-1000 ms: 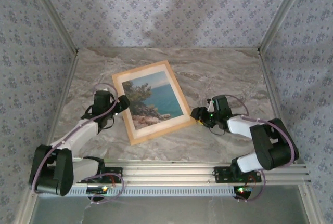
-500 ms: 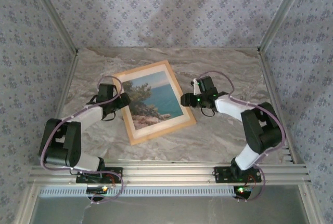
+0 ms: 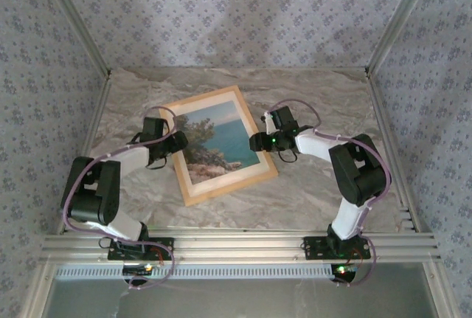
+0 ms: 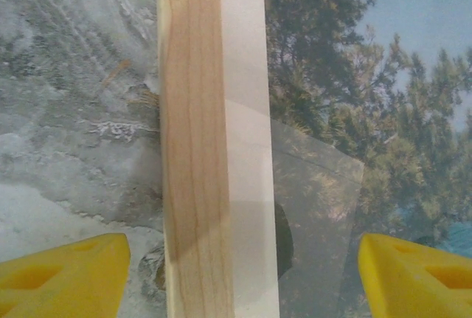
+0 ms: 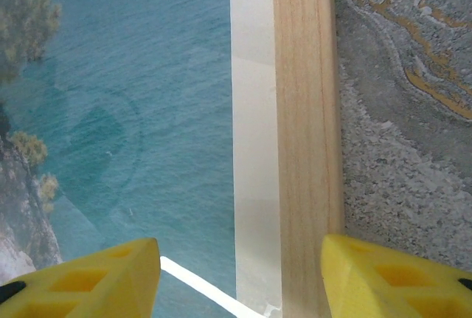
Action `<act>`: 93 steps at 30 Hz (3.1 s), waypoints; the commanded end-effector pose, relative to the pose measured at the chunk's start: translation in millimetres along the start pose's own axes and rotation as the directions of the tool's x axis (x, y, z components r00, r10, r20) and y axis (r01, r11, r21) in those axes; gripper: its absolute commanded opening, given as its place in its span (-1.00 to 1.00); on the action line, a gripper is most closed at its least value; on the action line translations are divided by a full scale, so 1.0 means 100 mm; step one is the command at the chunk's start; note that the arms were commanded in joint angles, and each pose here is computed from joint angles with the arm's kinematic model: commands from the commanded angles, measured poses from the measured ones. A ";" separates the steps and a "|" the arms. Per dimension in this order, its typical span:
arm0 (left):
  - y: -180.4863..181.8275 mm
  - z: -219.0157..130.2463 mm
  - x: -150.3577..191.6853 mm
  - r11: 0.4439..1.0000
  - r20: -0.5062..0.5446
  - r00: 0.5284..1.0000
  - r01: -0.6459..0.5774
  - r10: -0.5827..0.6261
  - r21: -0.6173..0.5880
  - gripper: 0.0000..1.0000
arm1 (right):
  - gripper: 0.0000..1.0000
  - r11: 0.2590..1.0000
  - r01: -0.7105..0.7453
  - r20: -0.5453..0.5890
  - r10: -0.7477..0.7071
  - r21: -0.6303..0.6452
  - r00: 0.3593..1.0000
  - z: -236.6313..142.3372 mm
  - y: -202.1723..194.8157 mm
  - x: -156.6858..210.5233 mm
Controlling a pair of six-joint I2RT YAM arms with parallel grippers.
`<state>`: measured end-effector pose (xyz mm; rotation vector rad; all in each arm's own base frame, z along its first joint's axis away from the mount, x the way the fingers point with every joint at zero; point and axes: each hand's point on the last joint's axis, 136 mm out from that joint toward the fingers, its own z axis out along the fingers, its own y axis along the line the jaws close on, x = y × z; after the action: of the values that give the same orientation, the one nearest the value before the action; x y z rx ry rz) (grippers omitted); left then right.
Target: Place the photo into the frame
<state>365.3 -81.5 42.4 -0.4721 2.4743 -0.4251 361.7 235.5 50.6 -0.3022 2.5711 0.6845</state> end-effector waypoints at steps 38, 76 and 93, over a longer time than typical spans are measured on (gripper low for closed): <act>-0.91 0.35 -0.11 0.974 -0.008 0.981 -0.190 0.193 0.123 0.64 | 0.31 0.977 -0.145 0.038 0.140 0.157 0.989 -0.65 -0.82 0.23; -0.18 -0.70 -0.83 0.963 0.437 0.859 -0.225 0.267 -0.147 0.83 | 0.61 0.848 -0.033 0.235 -0.109 0.528 0.966 -1.59 -1.02 -0.03; 0.69 -0.98 -0.88 0.893 0.467 0.789 -0.221 0.400 -0.391 0.99 | 0.96 0.678 -0.228 0.365 -0.064 0.699 0.929 -1.73 -1.87 -0.12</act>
<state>359.4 29.5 128.2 -0.2723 2.0385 0.2050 363.6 0.4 113.3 0.1817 2.2961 -0.2198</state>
